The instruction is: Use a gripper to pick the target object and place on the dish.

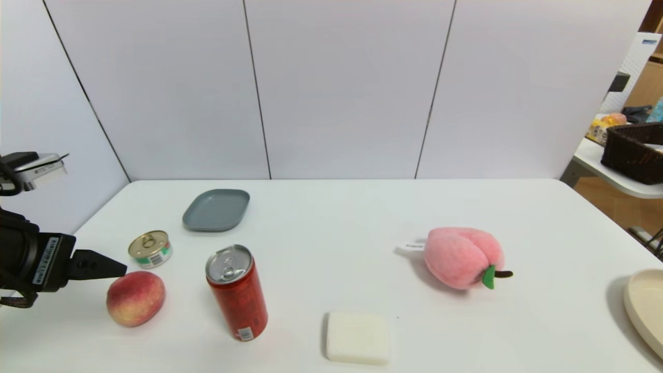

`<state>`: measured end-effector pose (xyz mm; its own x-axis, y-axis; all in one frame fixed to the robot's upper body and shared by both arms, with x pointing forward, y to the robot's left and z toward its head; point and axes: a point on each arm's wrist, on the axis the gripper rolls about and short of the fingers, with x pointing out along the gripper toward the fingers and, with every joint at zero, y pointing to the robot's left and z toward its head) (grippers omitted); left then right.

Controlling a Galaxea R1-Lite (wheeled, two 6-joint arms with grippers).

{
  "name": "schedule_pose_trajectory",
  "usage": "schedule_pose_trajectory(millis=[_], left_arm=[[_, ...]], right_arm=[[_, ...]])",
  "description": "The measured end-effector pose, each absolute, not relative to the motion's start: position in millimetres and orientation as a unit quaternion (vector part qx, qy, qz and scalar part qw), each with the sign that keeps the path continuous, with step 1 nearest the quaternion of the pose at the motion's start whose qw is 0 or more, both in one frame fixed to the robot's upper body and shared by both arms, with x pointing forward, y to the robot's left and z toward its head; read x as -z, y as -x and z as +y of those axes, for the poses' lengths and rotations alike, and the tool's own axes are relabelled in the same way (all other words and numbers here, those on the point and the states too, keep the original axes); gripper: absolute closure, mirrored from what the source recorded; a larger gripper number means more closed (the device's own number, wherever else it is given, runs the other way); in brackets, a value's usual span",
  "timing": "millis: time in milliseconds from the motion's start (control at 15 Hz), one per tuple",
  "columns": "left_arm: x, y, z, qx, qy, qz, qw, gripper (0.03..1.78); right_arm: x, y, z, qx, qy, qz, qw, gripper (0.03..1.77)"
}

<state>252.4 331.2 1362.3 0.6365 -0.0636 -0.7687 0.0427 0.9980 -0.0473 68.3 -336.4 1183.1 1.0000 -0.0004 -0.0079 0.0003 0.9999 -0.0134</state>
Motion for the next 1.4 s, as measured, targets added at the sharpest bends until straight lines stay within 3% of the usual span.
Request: schedule_pose_trajectory(millis=[1400], left_arm=[[-1302.6, -322.6, 330.6, 0.009, 0.006, 0.558, 0.830, 0.12]], right_arm=[[-1183.1, -68.3, -336.4, 0.000, 0.006, 0.004, 1.000, 0.09]])
